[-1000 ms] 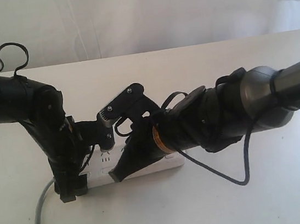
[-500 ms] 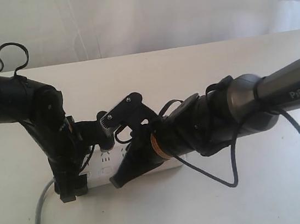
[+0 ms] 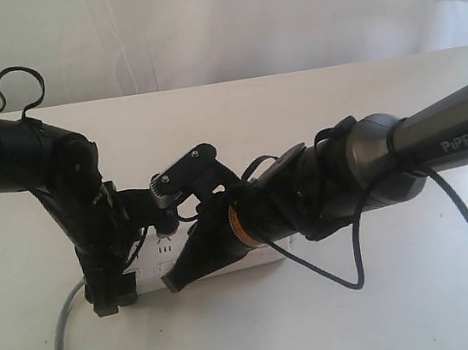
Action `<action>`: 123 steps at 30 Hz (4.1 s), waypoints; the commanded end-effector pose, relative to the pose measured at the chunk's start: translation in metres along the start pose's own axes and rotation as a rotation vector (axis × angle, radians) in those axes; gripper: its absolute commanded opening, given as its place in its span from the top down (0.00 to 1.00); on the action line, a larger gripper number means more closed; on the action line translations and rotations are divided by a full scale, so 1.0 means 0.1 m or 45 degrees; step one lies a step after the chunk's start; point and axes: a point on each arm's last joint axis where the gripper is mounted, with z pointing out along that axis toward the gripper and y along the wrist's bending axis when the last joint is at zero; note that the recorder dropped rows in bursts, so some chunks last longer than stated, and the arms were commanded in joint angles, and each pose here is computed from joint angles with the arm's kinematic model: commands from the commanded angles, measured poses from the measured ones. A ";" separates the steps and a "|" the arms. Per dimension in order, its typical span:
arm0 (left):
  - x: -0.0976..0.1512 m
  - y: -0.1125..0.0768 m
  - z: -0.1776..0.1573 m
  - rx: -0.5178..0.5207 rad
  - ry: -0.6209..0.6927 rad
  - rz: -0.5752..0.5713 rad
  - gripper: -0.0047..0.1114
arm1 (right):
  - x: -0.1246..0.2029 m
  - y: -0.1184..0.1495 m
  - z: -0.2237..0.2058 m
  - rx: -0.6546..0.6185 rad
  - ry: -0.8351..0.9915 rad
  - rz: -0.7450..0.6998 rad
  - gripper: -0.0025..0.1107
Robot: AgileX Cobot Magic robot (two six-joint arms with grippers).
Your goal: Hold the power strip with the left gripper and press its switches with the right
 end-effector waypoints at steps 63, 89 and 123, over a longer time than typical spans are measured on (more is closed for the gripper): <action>0.08 -0.10 0.26 0.074 0.063 0.009 0.96 | 0.27 -0.08 -0.34 0.178 0.034 0.021 0.98; 0.08 -0.10 0.26 0.076 0.064 0.009 0.96 | 0.31 -0.15 -0.16 0.236 0.077 0.017 0.98; 0.08 -0.10 0.26 0.074 0.063 0.009 0.96 | 0.40 -0.15 0.05 0.205 0.141 0.021 0.98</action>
